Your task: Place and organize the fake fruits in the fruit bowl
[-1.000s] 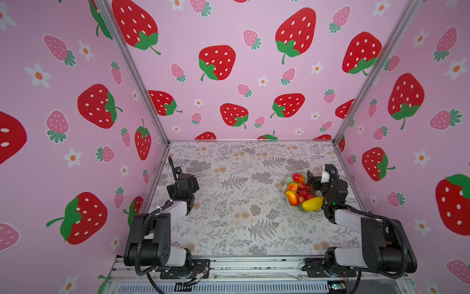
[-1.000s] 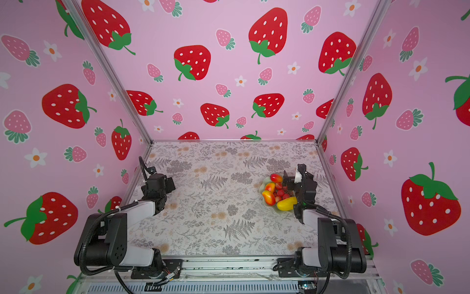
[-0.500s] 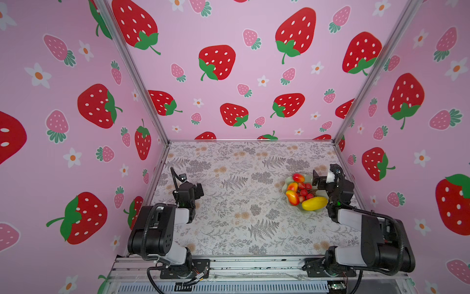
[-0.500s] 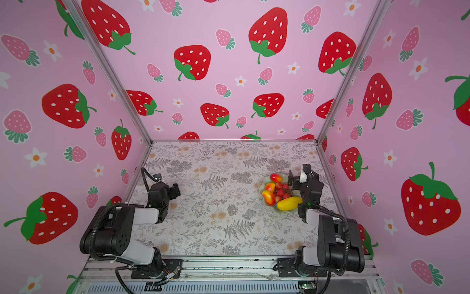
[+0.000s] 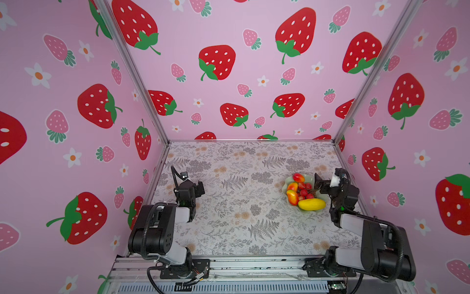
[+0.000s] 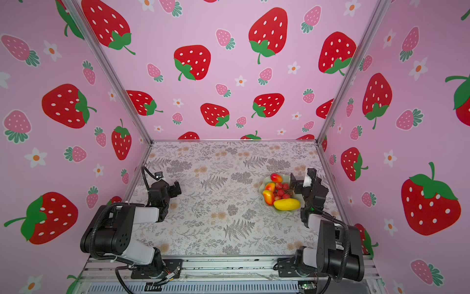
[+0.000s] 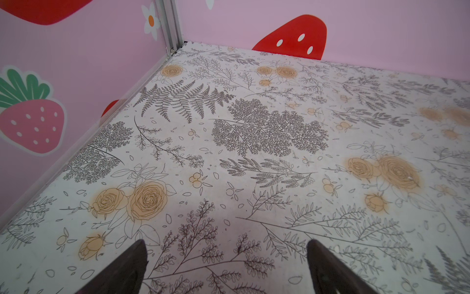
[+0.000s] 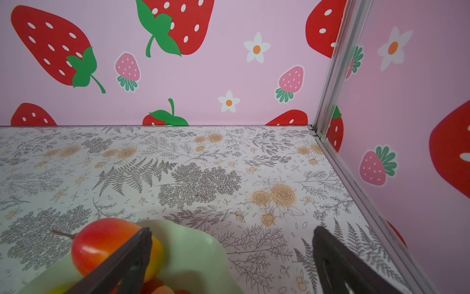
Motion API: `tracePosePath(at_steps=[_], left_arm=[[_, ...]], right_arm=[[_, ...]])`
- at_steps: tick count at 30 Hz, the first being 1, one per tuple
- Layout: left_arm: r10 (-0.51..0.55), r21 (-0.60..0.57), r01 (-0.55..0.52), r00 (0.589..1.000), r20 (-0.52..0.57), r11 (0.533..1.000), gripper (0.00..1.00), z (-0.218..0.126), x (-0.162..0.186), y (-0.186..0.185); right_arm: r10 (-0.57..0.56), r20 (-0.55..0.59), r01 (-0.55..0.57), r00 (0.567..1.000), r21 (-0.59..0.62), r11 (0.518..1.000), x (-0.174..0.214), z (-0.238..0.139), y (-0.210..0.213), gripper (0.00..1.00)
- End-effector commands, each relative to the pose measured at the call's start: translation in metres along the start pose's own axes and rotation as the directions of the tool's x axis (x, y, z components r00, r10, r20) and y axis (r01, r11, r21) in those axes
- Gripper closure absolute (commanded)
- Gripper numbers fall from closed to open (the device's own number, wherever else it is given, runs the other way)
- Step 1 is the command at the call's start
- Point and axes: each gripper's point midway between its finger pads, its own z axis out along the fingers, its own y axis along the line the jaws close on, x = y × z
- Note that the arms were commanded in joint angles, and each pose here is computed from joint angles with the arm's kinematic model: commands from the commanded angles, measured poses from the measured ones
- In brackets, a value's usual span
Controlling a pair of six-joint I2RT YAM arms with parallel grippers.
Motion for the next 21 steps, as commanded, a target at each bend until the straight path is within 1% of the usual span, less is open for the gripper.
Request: tracePosePath(at_steps=[1, 3, 4, 6, 11, 21], left_arm=[[-0.002, 0.009, 0.002, 0.998, 0.058, 1.000, 0.01, 0.002, -0.021, -0.004], [-0.001, 0.008, 0.001, 0.998, 0.058, 1.000, 0.01, 0.002, -0.021, -0.004], [-0.001, 0.011, 0.000, 0.998, 0.059, 1.000, 0.01, 0.002, -0.022, -0.005], [-0.002, 0.011, 0.001, 0.998, 0.059, 1.000, 0.01, 0.002, -0.022, -0.005], [-0.002, 0.011, 0.001, 0.998, 0.060, 1.000, 0.01, 0.002, -0.022, -0.005], [-0.002, 0.009, 0.001, 0.998, 0.061, 1.000, 0.01, 0.002, -0.022, -0.004]], right_arm=[[0.024, 0.004, -0.024, 1.000, -0.013, 1.000, 0.006, 0.000, 0.003, 0.01], [0.024, 0.035, -0.022, 0.999, -0.039, 0.999, 0.006, -0.002, 0.009, 0.01], [0.009, 0.058, -0.007, 0.998, -0.046, 0.999, 0.006, -0.003, 0.013, 0.01], [-0.031, 0.062, 0.033, 0.998, -0.035, 0.999, 0.011, -0.003, 0.017, 0.01], [-0.078, 0.039, 0.080, 0.996, -0.055, 0.995, 0.022, 0.007, 0.028, 0.01], [-0.088, -0.032, 0.087, 0.996, -0.022, 0.996, 0.030, 0.025, 0.026, 0.01]])
